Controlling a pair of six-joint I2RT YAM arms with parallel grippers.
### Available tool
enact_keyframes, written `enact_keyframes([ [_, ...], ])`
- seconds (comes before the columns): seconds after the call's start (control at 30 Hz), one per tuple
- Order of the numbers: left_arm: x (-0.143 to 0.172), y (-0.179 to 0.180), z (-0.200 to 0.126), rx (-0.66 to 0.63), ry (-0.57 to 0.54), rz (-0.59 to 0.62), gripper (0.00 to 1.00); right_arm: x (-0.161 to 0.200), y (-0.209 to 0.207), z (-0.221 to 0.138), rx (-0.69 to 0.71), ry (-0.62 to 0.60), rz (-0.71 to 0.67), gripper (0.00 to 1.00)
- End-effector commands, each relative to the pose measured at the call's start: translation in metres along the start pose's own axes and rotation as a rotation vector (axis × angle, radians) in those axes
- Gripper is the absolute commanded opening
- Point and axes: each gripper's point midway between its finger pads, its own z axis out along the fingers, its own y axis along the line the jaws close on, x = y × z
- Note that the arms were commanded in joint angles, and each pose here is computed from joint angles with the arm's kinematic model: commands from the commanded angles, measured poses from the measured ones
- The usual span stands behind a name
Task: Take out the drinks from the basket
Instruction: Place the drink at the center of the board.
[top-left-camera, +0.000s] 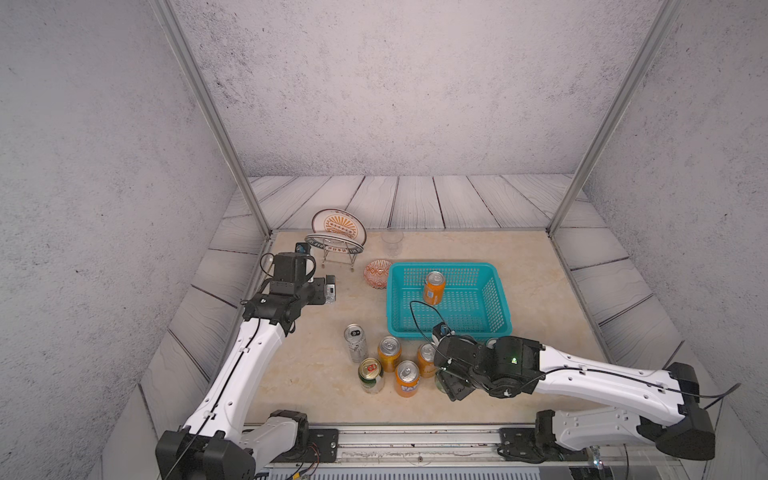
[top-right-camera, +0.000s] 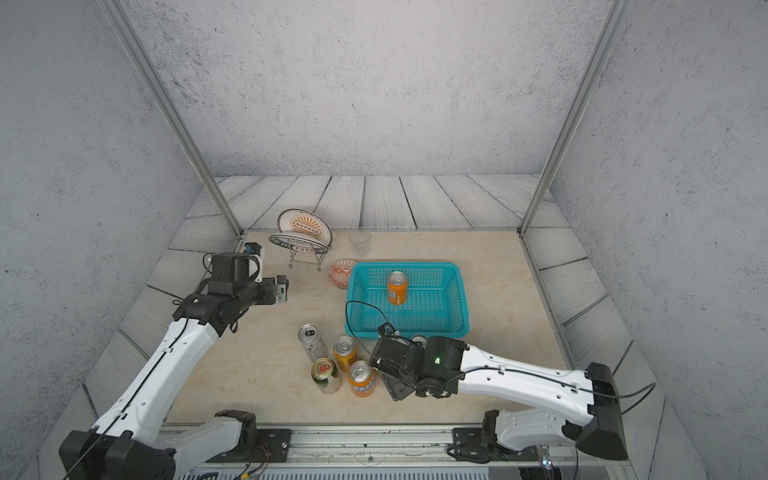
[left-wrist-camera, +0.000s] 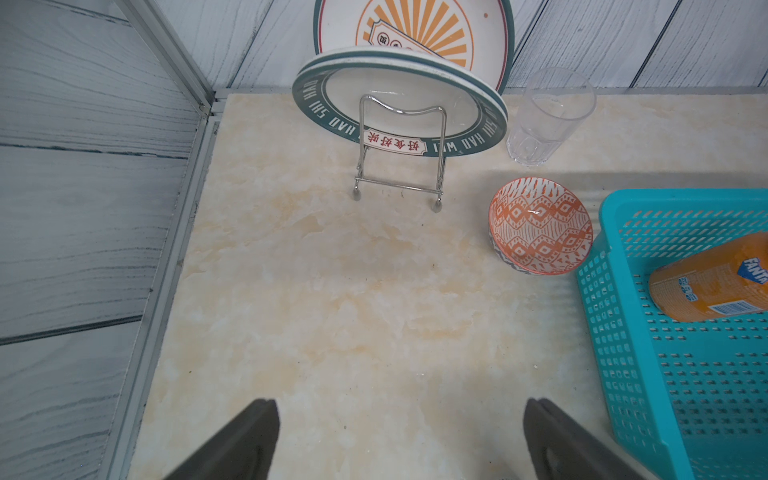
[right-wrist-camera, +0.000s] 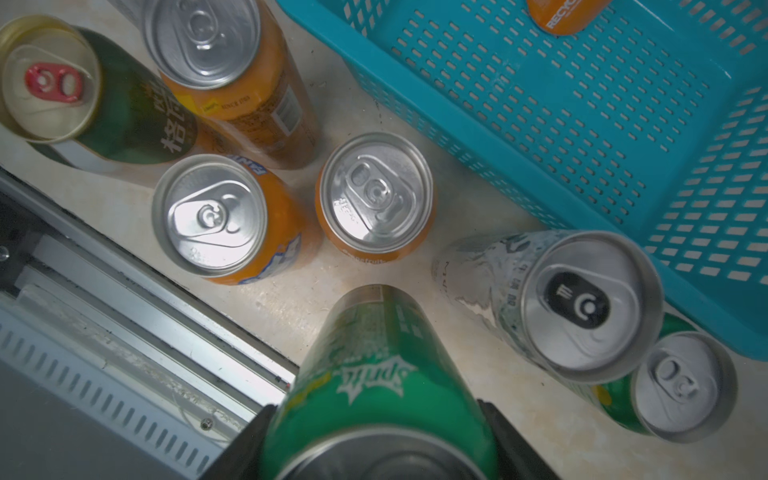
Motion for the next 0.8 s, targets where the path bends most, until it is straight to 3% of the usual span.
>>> enact_keyframes([
  [0.0,0.001,0.006,0.002,-0.021,0.008,-0.002,0.99,-0.015,0.007,0.000,-0.030,-0.082,0.041,0.64],
  [0.77,0.000,0.005,0.001,-0.016,0.004,-0.003,0.99,0.010,0.002,0.054,0.025,-0.046,0.068,0.65],
])
